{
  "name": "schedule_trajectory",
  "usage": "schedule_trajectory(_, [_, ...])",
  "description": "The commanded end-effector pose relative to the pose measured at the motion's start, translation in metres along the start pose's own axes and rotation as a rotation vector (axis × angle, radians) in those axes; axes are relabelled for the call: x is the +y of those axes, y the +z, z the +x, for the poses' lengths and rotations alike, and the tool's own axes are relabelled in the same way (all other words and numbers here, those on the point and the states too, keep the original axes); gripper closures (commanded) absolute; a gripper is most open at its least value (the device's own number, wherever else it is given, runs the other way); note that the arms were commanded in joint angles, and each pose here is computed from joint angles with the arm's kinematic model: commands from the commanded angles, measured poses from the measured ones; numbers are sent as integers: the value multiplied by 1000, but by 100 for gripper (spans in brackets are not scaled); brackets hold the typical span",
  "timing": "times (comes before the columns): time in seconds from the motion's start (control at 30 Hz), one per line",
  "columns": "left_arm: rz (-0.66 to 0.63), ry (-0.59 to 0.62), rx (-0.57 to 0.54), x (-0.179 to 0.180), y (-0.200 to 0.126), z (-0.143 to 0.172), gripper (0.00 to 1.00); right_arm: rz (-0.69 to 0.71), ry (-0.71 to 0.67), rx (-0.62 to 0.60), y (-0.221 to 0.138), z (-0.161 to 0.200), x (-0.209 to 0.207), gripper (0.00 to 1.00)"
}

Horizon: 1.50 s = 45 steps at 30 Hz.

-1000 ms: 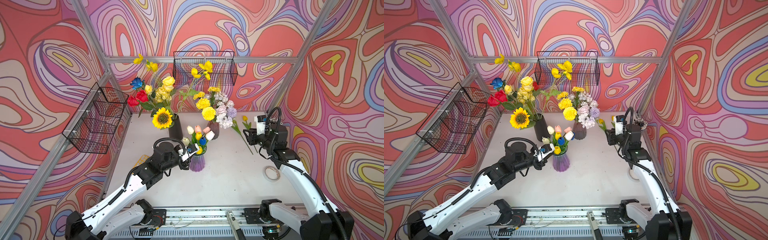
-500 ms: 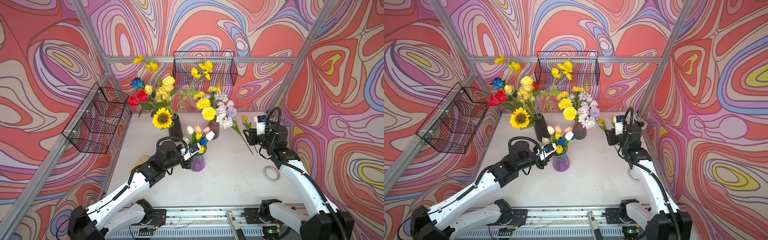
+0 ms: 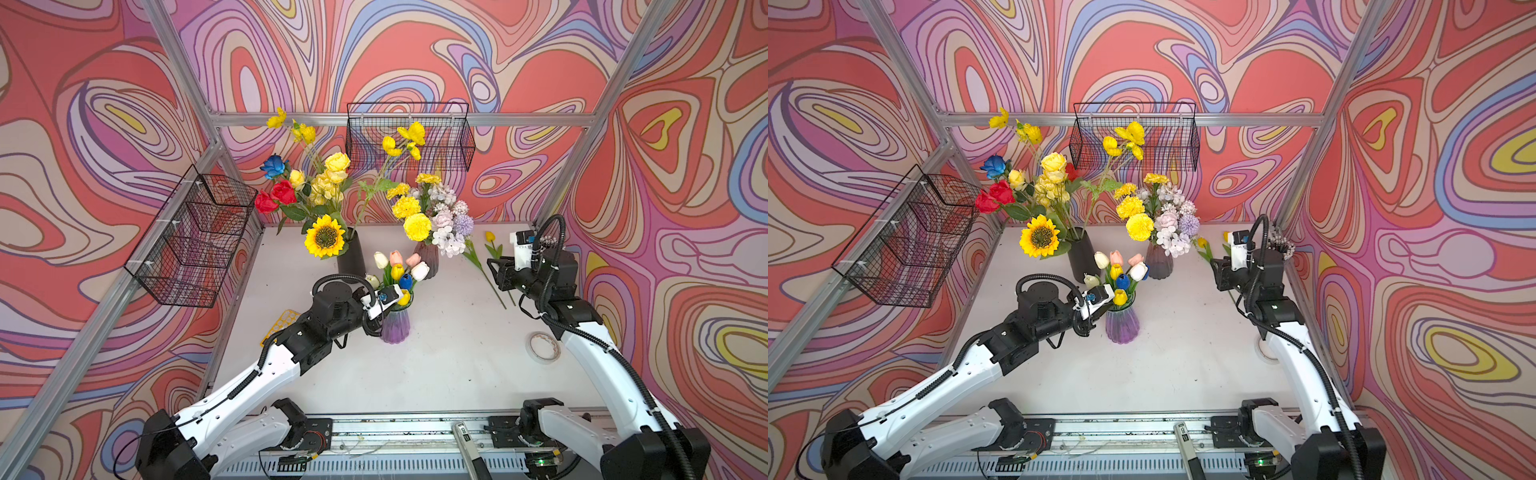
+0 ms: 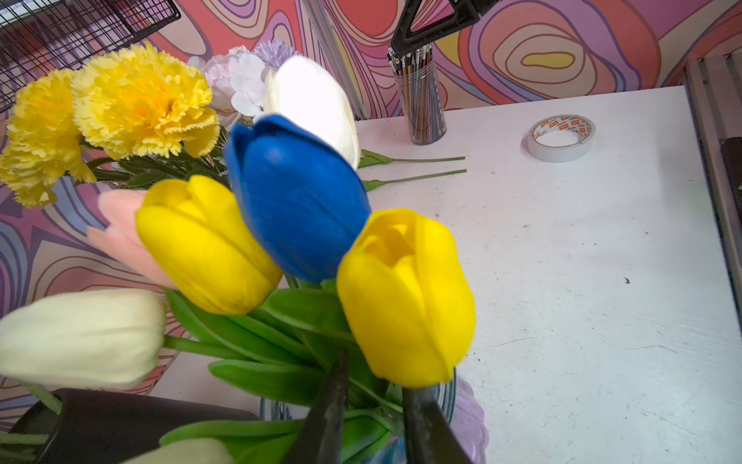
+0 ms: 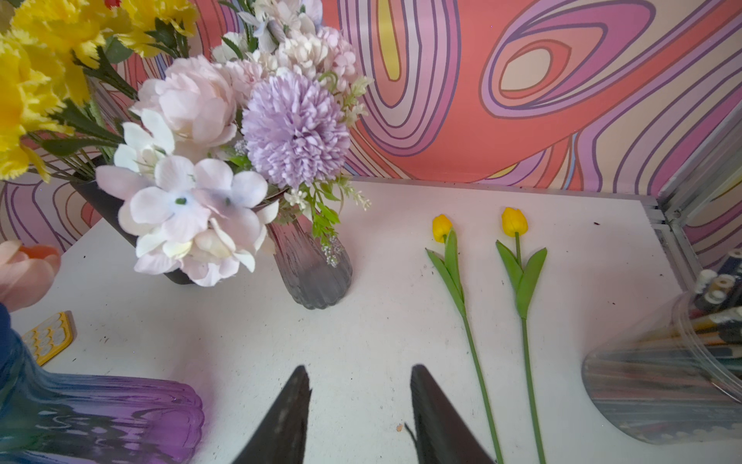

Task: Pick out yellow flowers from the vase
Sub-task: Pick up the flower from the vase.

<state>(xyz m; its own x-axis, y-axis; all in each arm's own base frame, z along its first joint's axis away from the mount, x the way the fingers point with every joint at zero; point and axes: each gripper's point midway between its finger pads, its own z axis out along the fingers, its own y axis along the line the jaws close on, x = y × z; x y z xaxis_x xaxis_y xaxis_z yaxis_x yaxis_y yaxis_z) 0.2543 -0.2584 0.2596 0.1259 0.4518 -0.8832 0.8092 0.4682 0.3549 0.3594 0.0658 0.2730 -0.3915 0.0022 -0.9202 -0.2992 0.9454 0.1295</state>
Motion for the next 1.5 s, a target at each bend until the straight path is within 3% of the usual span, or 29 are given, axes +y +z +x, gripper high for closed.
schedule_trajectory(0.0, [-31,-9,-18,4,3,-1,73,-3,-3,-28,-8,-10,2,57])
schedule_trajectory(0.5, [96,-23,0,-20,-2,5,73,0,-3,-33,-11,-11,3,57])
schedule_trajectory(0.8, [68,19,35,-18,-12,11,73,-8,12,-41,-10,-12,3,57])
schedule_trajectory(1.47, [-3,15,21,-1,2,5,76,-5,8,-43,-9,-11,3,57])
